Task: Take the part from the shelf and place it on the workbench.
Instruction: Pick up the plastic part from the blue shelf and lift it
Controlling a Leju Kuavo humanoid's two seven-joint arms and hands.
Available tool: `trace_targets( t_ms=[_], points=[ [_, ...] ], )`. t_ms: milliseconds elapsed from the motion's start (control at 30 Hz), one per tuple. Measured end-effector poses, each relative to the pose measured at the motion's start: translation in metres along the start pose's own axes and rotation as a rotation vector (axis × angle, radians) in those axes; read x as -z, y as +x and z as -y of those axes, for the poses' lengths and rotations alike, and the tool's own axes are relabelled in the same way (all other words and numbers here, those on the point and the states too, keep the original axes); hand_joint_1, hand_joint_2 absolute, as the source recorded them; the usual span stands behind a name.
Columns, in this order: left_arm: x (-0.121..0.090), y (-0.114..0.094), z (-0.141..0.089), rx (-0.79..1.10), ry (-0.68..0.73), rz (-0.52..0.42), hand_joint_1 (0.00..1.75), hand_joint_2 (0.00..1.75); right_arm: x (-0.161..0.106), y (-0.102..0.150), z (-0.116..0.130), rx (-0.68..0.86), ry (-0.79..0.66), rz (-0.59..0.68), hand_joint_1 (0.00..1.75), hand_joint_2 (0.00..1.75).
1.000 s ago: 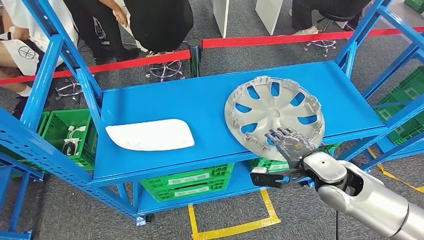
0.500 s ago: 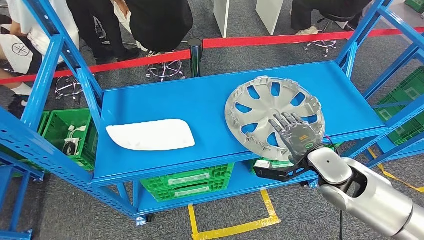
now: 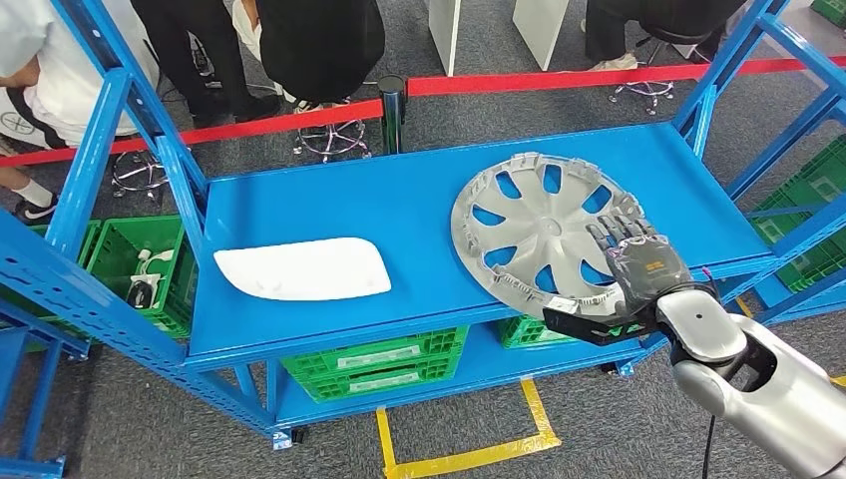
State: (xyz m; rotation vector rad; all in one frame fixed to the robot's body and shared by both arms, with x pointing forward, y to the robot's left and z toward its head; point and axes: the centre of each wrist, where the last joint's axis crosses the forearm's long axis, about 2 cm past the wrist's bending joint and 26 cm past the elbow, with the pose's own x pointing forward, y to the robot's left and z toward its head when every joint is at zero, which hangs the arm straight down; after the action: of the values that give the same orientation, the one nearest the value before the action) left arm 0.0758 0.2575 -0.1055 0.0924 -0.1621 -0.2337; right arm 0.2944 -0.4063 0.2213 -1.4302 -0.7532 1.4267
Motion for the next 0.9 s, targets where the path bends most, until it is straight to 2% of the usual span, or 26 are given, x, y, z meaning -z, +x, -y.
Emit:
trace_targets(
  t_ms=[167,400,900],
  points=[
    [0.0,0.0,0.001,0.0,-0.003,0.007,0.0,0.0,0.0,-0.007,-0.005,0.007,0.085,-0.015,0.0,1.75],
    [0.0,0.001,0.003,0.0,-0.006,0.008,0.0,0.0,0.001,-0.012,-0.008,0.024,0.118,-0.023,0.0,1.75],
    [0.0,0.001,0.003,0.001,-0.02,0.008,0.0,0.0,-0.001,-0.006,-0.014,0.18,0.225,0.106,0.0,1.75]
  ],
)
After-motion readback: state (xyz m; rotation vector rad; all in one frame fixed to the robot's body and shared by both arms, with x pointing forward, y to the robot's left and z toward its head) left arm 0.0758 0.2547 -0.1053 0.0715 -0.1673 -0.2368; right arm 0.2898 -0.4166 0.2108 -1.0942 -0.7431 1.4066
